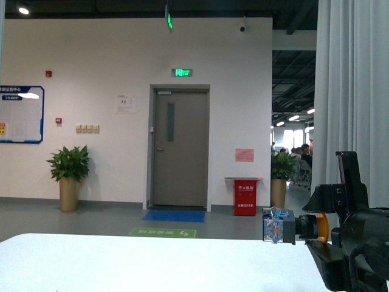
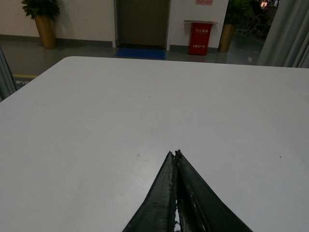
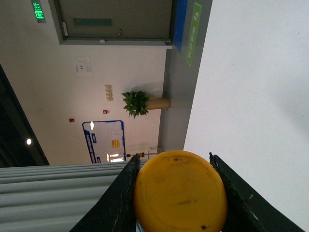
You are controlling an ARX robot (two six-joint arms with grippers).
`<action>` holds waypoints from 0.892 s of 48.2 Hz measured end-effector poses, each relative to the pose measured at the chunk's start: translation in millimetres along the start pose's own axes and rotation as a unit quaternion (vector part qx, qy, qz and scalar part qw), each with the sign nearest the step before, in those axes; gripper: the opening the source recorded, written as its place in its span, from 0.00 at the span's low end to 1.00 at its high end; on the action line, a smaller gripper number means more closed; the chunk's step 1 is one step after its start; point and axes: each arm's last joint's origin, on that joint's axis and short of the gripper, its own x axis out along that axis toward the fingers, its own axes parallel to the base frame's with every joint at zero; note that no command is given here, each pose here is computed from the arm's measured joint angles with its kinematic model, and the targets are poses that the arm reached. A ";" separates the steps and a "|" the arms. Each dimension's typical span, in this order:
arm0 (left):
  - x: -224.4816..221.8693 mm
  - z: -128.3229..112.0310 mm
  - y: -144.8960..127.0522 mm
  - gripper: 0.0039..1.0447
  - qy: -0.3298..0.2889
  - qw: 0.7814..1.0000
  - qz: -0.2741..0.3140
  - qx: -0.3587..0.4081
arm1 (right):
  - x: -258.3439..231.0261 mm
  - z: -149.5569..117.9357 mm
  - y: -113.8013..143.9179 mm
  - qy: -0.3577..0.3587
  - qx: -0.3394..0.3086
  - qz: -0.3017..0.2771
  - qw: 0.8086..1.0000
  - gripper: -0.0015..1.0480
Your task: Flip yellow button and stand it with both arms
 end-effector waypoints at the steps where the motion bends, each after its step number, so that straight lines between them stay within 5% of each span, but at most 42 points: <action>1: -0.3 0.0 0.0 0.03 0.000 1.000 0.000 0.000 | 0.0 0.1 0.1 0.000 0.000 0.000 1.000 0.34; 43: -26.5 -2.0 0.0 0.03 0.000 1.000 0.000 0.000 | -0.9 3.3 1.7 -0.005 -0.005 0.001 1.000 0.34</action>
